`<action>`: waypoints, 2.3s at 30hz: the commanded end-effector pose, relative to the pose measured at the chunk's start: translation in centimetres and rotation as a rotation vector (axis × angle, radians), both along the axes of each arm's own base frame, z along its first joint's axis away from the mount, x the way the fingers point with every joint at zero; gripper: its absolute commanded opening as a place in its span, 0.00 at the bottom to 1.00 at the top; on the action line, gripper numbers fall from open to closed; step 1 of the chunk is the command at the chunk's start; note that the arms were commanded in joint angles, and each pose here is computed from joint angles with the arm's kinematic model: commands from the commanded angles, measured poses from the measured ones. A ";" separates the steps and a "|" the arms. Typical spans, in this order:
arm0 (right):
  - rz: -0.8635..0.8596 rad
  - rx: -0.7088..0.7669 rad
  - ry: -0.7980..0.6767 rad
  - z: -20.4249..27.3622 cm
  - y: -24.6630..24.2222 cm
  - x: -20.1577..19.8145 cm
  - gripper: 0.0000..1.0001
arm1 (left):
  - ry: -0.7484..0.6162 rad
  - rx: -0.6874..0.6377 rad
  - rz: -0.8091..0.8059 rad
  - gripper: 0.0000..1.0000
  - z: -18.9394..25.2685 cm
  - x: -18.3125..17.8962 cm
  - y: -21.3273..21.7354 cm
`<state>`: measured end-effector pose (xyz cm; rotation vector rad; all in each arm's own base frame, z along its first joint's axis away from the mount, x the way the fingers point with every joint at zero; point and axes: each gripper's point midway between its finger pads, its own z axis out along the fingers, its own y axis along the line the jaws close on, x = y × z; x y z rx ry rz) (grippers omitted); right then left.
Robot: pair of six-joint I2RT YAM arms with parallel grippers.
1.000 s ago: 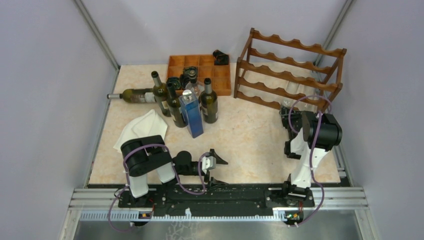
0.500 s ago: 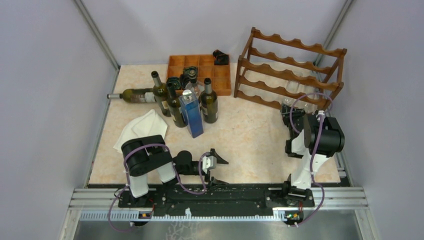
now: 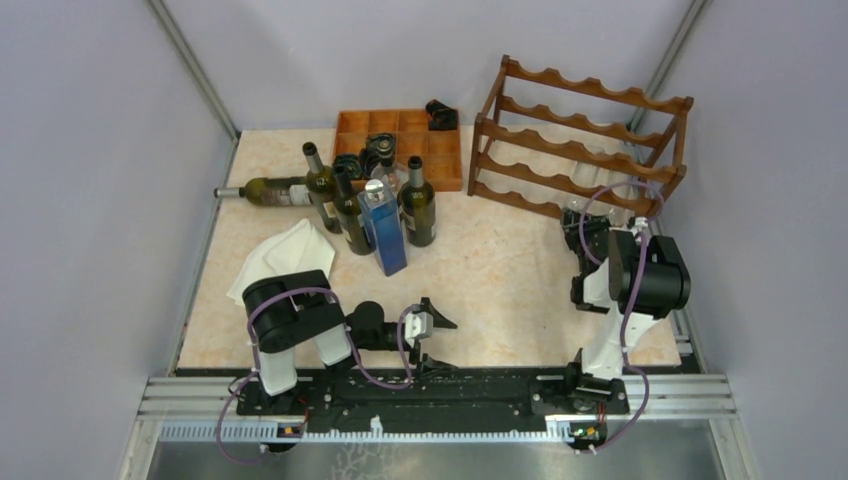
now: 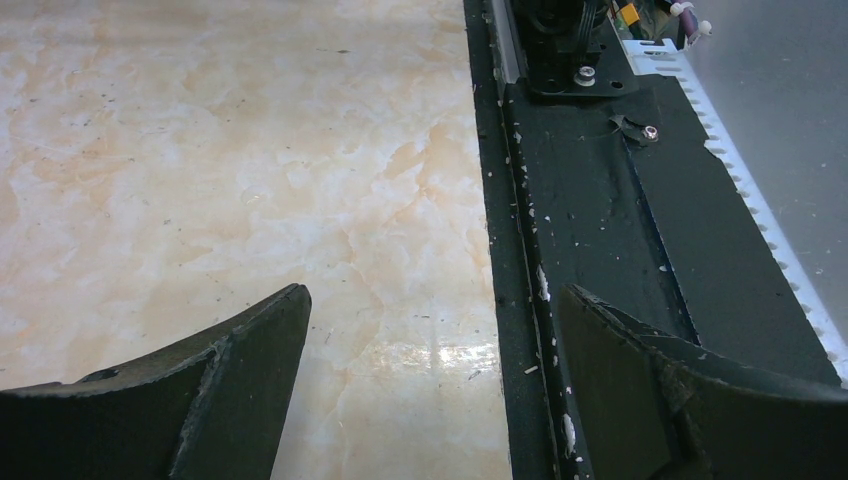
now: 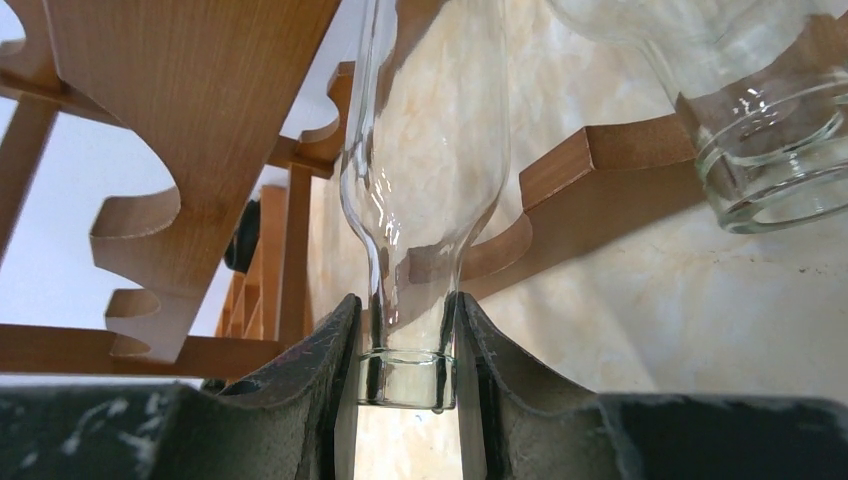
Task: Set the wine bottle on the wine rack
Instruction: Place the wine bottle in the wine rack.
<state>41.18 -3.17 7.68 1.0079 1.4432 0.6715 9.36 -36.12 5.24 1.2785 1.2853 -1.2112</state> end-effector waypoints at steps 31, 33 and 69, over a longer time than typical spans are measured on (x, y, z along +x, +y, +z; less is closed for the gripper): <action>-0.030 -0.258 -0.175 8.7 -1.0 4.1 0.00 | -0.077 -0.168 -0.034 0.99 4.2 -0.1 -1.1; -0.037 -0.264 -0.170 8.7 -1.2 4.2 0.00 | -0.078 -0.169 -0.036 0.99 4.2 -0.1 -1.1; -0.125 -0.507 0.135 5.1 -2.6 6.4 0.22 | -0.074 -0.163 -0.039 0.99 4.1 -0.2 -1.2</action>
